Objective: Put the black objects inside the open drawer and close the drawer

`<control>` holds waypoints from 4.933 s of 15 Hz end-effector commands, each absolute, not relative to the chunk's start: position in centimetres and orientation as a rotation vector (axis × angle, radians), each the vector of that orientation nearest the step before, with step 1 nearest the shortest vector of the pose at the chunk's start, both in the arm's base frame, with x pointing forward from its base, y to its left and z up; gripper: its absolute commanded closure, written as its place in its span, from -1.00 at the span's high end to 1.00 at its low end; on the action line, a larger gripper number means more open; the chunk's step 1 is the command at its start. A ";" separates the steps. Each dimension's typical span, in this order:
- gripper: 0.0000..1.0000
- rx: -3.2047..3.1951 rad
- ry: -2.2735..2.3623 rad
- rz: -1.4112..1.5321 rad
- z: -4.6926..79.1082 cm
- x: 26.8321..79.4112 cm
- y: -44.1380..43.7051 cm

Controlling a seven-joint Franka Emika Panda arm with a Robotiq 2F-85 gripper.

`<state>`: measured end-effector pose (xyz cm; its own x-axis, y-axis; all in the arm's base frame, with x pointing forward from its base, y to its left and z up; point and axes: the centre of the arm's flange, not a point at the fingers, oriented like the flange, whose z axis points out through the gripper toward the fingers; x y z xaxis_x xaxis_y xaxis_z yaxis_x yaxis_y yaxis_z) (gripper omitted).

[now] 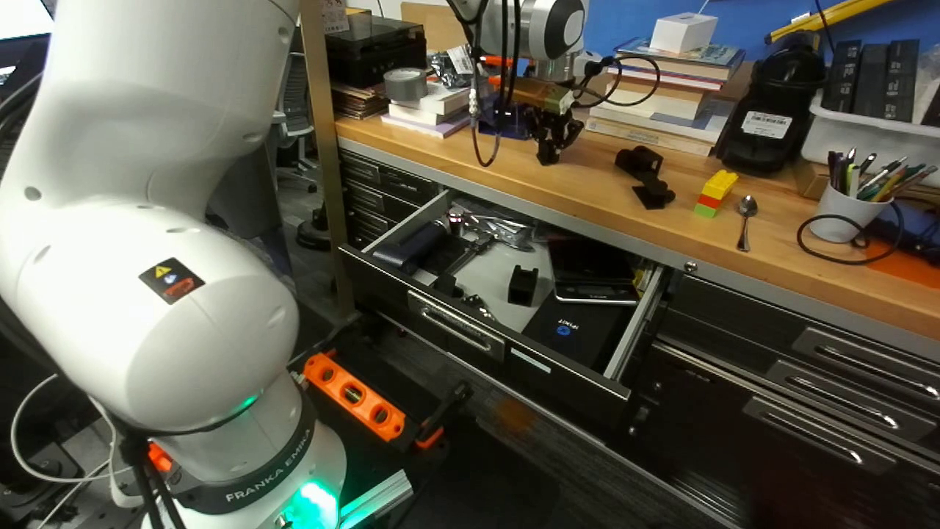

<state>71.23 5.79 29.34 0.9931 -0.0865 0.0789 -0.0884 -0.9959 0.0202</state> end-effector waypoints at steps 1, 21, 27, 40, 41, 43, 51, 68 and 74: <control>-0.54 3.086 -0.185 0.116 30.5 71.5 5.6; -0.54 3.238 -0.389 -0.376 27.2 51.9 4.7; -0.54 3.249 -0.385 -0.372 22.1 48.9 8.4; 1.00 3.210 -0.474 -0.309 21.4 49.2 8.4; 1.00 3.205 -0.483 -0.286 22.6 49.6 8.1; 1.00 3.191 -0.499 -0.227 26.0 50.9 7.1; 1.00 3.119 -0.528 0.183 40.1 58.6 3.8; 1.00 2.887 -0.656 0.490 37.0 75.1 -4.0; 1.00 2.826 -0.726 0.503 35.0 77.5 -7.4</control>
